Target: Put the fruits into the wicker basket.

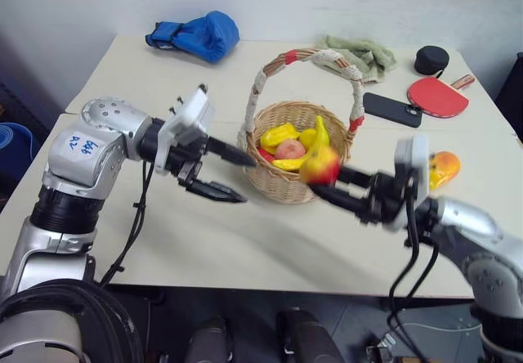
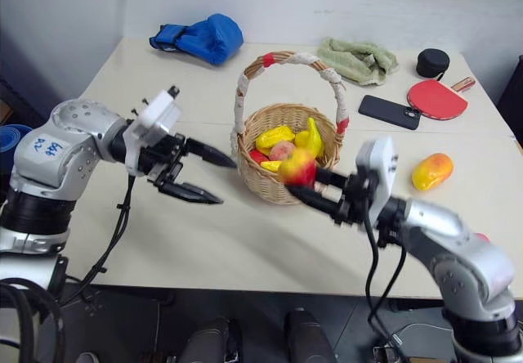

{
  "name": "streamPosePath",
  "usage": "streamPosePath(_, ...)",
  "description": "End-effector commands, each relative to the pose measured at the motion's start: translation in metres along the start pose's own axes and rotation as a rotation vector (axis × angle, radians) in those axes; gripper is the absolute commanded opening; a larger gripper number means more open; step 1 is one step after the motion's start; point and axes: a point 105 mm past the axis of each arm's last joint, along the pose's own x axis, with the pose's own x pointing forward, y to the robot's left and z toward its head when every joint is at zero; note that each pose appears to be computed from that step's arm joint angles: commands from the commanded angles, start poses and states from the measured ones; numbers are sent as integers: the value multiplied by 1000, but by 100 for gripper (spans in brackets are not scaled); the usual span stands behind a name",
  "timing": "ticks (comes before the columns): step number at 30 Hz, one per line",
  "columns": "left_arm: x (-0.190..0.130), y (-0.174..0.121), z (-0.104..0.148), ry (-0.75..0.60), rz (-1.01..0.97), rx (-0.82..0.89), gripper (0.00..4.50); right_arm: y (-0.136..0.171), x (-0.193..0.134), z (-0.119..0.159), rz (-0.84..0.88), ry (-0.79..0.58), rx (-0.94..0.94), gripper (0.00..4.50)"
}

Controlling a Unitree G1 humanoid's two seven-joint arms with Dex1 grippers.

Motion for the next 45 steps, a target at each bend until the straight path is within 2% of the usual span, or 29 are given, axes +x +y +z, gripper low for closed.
streamPosePath(1,-4,9,18,-62,73,55,358,-18,26,3,-81,45,-86,186)
streamPosePath(3,-3,10,20,-77,74,54,358,-35,43,8,-160,36,-121,186)
streamPosePath(6,-3,10,21,-74,85,64,358,-48,62,-1,-196,90,-155,186)
streamPosePath(9,-5,10,22,-75,94,68,358,-47,63,-9,-177,132,-192,291)
streamPosePath(13,-6,9,24,-92,104,68,358,-38,35,11,-182,50,-176,424)
streamPosePath(17,-2,9,29,-141,116,59,358,-30,-18,29,-236,-18,-119,424)
streamPosePath(20,7,8,33,-179,125,48,358,-38,-62,30,-386,-8,-45,424)
streamPosePath(25,25,-2,41,-219,97,49,358,-83,-143,-2,-822,167,4,438)
streamPosePath(28,33,-4,47,-239,95,50,358,-112,-168,-19,-1018,212,19,438)
streamPosePath(30,38,4,49,-220,150,41,358,-133,-174,-29,-1126,221,29,438)
streamPosePath(33,43,13,49,-191,220,36,358,-158,-173,-41,-1202,216,65,438)
streamPosePath(37,45,4,53,-192,183,54,358,-182,-166,-56,-1265,234,99,438)
streamPosePath(39,44,2,54,-191,183,68,358,-198,-163,-68,-1319,229,173,438)
streamPosePath(40,44,2,56,-194,187,72,358,-205,-159,-67,-1325,188,209,438)
streamPosePath(45,44,-1,59,-199,187,90,358,-216,-146,-65,-1321,183,233,282)
